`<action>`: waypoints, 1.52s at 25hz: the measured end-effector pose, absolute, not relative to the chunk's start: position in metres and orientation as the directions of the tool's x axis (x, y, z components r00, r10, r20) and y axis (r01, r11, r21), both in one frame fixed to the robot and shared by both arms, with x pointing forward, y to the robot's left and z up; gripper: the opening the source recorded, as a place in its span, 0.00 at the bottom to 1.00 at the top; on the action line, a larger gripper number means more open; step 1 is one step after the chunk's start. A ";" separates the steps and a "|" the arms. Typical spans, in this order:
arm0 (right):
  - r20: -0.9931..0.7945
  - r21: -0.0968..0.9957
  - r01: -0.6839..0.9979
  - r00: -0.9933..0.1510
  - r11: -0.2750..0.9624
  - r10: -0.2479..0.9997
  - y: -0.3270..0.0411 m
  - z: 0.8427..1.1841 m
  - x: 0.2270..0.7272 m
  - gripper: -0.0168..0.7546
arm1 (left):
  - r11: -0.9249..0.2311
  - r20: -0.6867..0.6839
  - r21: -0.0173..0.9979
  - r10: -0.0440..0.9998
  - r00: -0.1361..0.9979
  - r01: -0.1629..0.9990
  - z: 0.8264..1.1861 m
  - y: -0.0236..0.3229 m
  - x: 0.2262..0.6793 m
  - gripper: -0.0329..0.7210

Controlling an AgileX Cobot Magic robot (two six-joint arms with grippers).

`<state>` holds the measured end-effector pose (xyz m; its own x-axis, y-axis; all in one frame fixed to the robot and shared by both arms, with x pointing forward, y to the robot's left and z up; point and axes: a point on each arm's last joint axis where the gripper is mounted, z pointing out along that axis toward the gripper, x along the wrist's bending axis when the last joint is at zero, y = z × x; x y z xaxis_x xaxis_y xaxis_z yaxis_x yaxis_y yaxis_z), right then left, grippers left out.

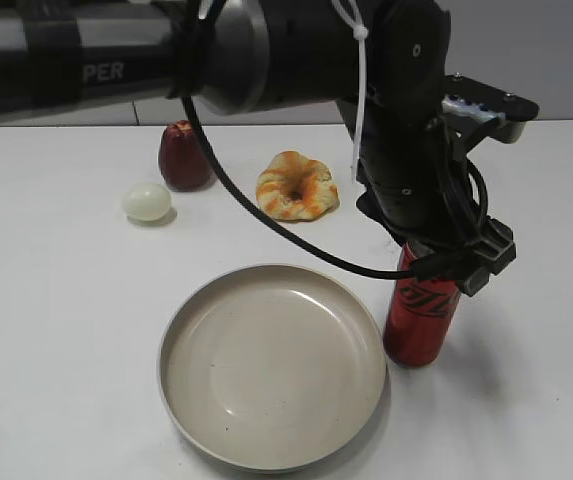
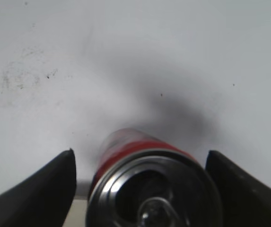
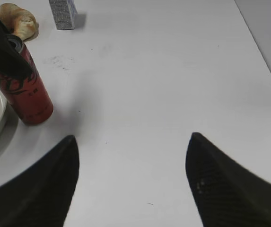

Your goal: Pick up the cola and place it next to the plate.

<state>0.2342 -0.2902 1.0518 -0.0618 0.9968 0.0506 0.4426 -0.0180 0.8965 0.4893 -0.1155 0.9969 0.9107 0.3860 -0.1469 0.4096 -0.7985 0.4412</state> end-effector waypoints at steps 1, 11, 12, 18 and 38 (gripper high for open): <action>0.051 0.897 0.443 -0.062 -0.018 0.997 -0.290 1.052 0.234 0.72 | -0.796 -0.145 0.448 0.384 0.912 0.407 1.001 -0.115 0.489 0.92; 0.051 0.897 0.443 -0.062 -0.018 0.997 -0.290 1.052 0.234 0.72 | -0.694 -0.002 0.598 0.499 0.867 0.400 1.158 -0.012 0.516 0.92; 0.051 0.897 0.443 -0.062 -0.018 0.997 -0.290 1.052 0.234 0.72 | -0.674 0.009 0.604 0.540 0.841 0.426 1.168 0.009 0.526 0.91; 0.051 0.897 0.443 -0.062 -0.018 0.997 -0.290 1.052 0.234 0.72 | -0.471 0.008 0.628 0.800 0.600 0.620 1.197 0.133 0.566 0.84; 0.051 0.897 0.443 -0.062 -0.018 0.997 -0.290 1.052 0.234 0.72 | -0.183 -0.074 0.586 0.958 0.277 0.790 1.088 0.273 0.358 0.82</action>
